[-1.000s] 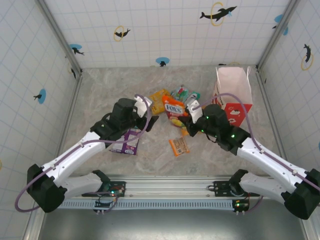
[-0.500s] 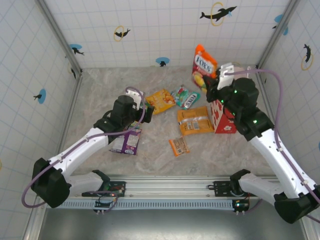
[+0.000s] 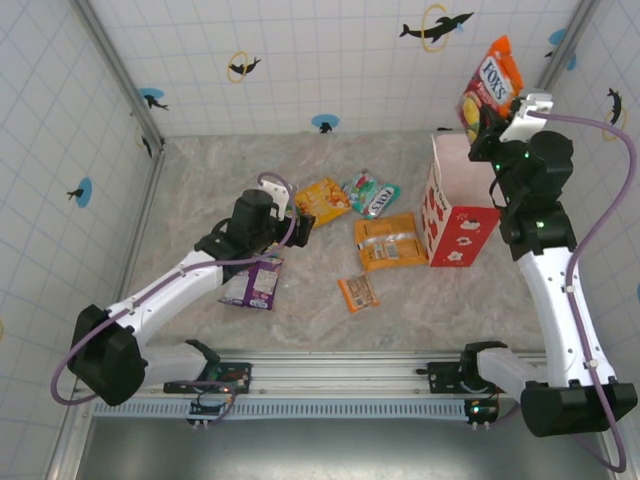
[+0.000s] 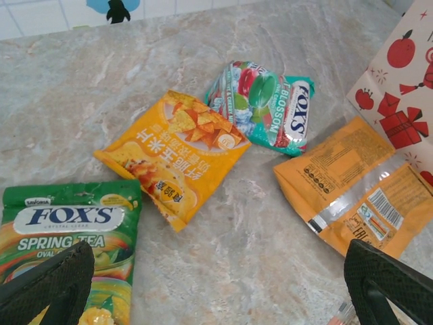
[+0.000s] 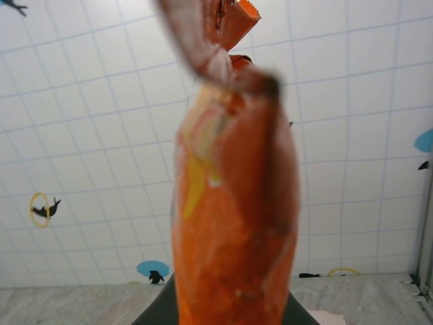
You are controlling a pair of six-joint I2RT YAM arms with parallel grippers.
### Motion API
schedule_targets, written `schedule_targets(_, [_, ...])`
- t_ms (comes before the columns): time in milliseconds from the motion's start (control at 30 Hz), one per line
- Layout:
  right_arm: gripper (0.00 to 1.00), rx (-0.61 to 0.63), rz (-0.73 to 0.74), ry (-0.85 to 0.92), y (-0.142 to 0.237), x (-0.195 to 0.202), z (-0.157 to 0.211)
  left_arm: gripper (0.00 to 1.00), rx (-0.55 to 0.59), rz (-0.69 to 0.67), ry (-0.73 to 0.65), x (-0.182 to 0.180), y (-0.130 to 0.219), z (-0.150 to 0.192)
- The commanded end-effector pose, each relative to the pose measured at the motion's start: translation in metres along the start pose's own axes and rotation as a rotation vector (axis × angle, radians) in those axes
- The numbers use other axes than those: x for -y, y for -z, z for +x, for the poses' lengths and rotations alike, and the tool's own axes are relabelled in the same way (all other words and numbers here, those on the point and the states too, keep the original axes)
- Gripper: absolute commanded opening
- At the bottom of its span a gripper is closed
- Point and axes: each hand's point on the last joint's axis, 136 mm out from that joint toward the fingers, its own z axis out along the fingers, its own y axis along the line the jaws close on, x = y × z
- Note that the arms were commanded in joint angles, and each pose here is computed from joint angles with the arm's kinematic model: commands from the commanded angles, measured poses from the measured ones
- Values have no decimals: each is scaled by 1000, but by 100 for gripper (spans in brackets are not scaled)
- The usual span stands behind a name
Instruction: Place the snacks into the paper bag
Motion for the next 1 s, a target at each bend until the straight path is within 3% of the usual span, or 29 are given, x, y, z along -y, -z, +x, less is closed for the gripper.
schedule_targets(0, [6, 30, -29, -11, -1, -1, 7, 97, 17, 29, 25, 5, -2, -8])
schedule_targets(267, [7, -108, -7, 30, -1, 11, 79, 96, 1, 45, 26, 8, -7, -7])
schedule_targets(533, [12, -129, 9, 56, -3, 18, 102, 95, -8, 52, 36, 9, -7, -4])
schedule_targets(733, [39, -148, -14, 50, -3, 14, 104, 94, -14, 69, 44, 12, -8, -3])
schedule_targets(967, [47, -148, -29, 51, 8, 9, 91, 89, -29, 115, 45, 20, -9, 0])
